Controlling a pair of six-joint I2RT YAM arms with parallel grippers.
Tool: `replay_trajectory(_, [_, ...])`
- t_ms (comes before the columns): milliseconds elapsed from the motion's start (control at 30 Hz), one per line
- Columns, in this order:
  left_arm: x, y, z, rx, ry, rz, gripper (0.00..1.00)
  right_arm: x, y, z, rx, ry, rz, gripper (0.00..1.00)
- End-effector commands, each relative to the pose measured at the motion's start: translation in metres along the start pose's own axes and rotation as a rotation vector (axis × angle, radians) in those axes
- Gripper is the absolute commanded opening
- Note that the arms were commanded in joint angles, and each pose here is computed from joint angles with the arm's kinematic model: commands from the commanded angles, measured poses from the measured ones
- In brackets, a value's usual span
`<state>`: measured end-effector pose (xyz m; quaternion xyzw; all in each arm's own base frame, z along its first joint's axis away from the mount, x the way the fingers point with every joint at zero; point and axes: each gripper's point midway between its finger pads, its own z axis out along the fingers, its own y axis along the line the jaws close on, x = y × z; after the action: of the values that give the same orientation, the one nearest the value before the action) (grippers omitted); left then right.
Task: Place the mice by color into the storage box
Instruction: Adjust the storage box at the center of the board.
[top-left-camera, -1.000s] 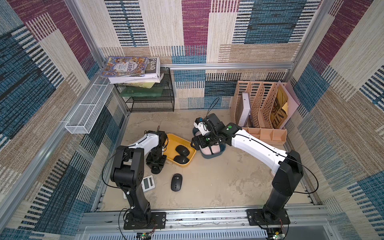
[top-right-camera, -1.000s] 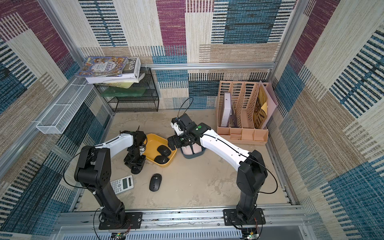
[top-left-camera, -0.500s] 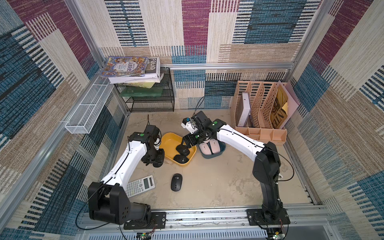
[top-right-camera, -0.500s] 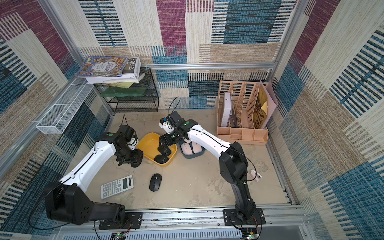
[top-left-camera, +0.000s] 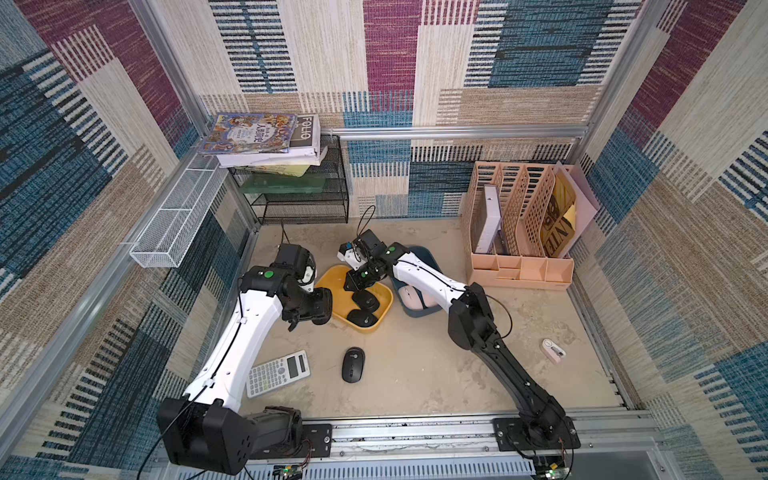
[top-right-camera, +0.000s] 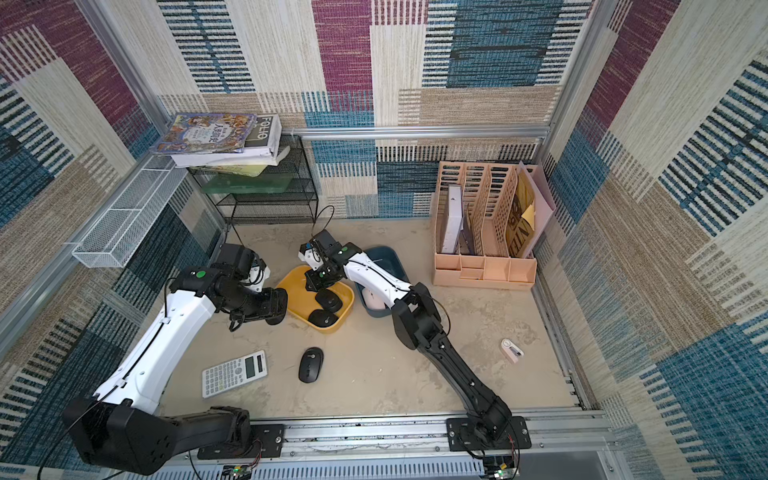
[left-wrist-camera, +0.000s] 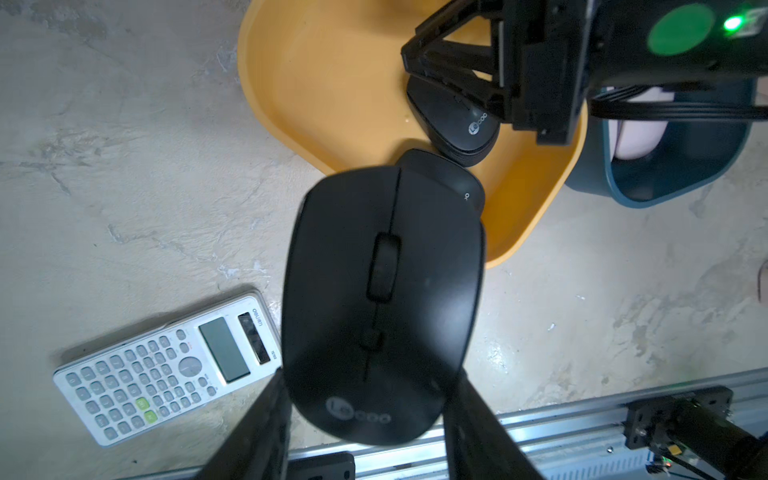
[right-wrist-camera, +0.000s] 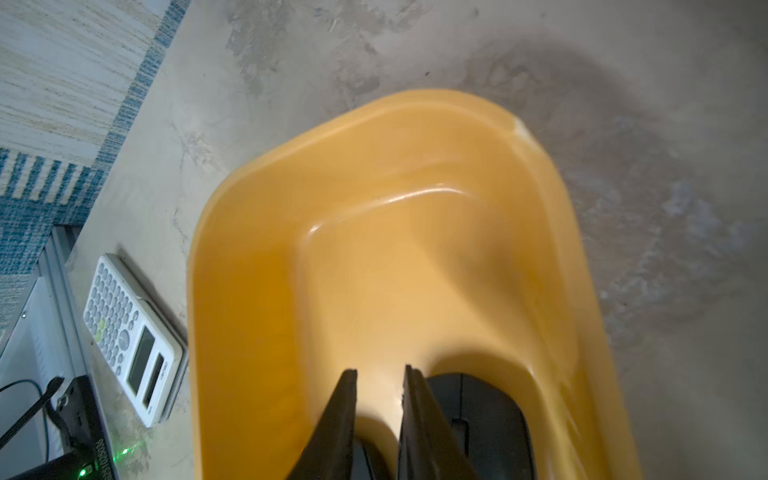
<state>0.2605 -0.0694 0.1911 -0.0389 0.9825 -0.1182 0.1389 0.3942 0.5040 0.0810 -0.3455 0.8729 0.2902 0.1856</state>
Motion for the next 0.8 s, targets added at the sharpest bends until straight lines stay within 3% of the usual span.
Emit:
replay_trajectory(0, [-0.002, -0.005, -0.003, 0.029, -0.018, -0.007, 0.45, -0.024, -0.010, 0.000, 0.073, -0.103, 0.021, 0.25])
replay_trajectory(167, [0.002, -0.007, 0.000, 0.045, -0.010, -0.008, 0.45, -0.018, -0.061, -0.011, 0.289, -0.113, 0.189, 0.25])
replay_trajectory(333, [0.005, -0.008, 0.004, 0.062, -0.001, -0.006, 0.45, 0.001, -0.094, -0.035, 0.404, -0.112, 0.278, 0.24])
replay_trajectory(533, [0.008, -0.012, 0.009, 0.077, 0.005, -0.001, 0.45, 0.024, -0.114, -0.061, 0.478, -0.094, 0.313, 0.23])
replay_trajectory(767, [-0.004, -0.030, 0.006, 0.111, -0.030, 0.026, 0.45, 0.035, -0.098, -0.080, 0.453, -0.116, 0.311, 0.24])
